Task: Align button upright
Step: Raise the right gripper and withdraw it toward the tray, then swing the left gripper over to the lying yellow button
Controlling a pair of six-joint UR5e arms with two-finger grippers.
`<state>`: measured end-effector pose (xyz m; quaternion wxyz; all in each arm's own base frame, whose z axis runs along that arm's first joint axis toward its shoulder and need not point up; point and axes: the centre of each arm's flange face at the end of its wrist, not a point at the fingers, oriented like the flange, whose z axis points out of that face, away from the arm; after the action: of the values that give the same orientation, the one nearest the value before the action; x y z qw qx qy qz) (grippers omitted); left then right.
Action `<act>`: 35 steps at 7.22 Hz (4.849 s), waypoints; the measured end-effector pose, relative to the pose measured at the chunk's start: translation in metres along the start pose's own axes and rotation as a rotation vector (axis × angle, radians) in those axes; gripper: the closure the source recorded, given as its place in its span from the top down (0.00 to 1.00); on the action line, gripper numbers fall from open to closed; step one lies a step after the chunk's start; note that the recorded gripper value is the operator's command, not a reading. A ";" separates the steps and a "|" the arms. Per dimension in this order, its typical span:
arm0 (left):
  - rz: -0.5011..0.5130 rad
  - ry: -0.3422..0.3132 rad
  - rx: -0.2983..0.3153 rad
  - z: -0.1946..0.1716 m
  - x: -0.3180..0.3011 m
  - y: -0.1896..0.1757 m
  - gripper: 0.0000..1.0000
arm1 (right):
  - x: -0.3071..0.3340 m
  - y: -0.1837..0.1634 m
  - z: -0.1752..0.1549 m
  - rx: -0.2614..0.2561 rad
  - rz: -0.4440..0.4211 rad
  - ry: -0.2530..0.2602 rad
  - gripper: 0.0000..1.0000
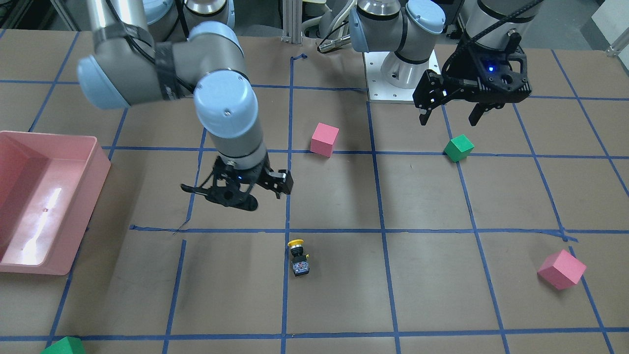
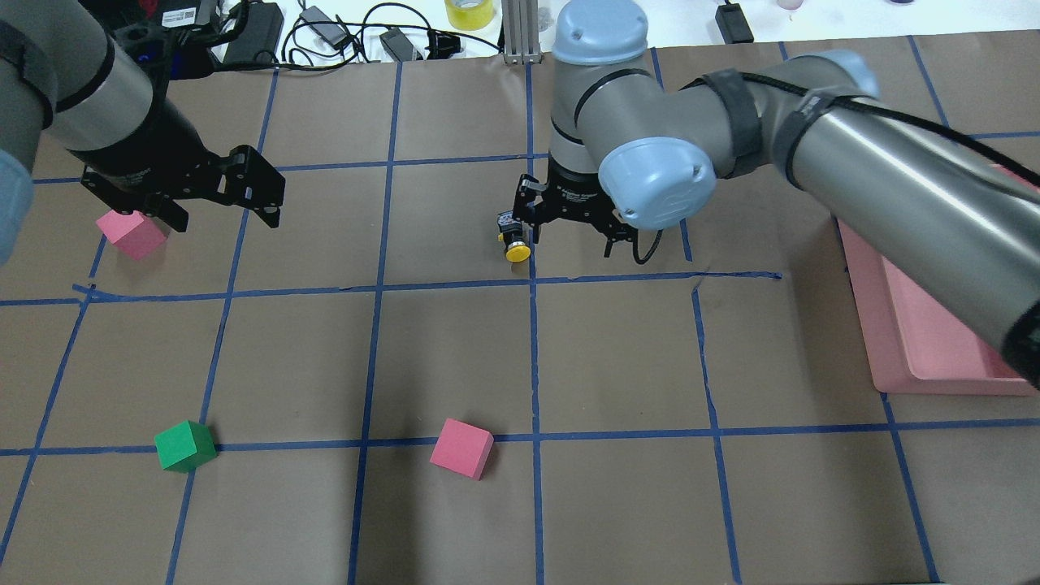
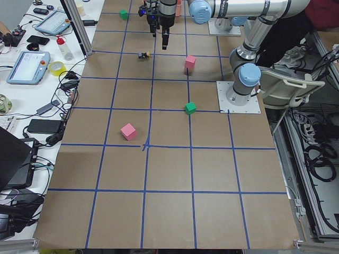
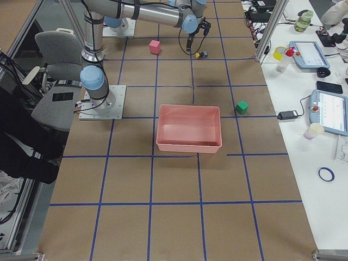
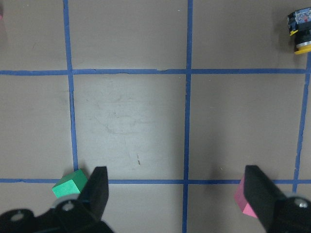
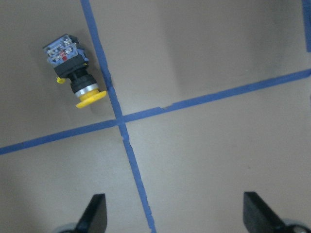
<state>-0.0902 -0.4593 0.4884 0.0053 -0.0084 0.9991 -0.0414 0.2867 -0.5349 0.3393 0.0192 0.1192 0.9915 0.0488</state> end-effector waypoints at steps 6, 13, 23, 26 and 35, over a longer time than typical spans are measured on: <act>0.000 0.001 -0.008 0.004 0.000 0.006 1.00 | 0.102 0.023 -0.102 -0.014 -0.237 -0.012 1.00; 0.000 0.001 -0.008 0.004 0.000 0.006 1.00 | 0.114 0.017 -0.125 0.031 -0.241 0.005 1.00; -0.101 0.029 0.044 0.071 0.042 0.008 1.00 | 0.127 0.029 -0.143 0.082 -0.244 0.092 1.00; -0.163 0.058 0.199 0.160 0.104 0.027 1.00 | 0.127 0.030 -0.139 0.073 -0.255 0.094 1.00; -0.321 0.086 0.501 0.305 0.265 -0.005 0.89 | 0.128 0.029 -0.132 0.054 -0.371 0.113 1.00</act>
<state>-0.3519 -0.4945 0.1818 -0.0416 -0.1627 0.9430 -0.2874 0.1623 -0.4886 0.4702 -0.0312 -0.0680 0.9969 0.0243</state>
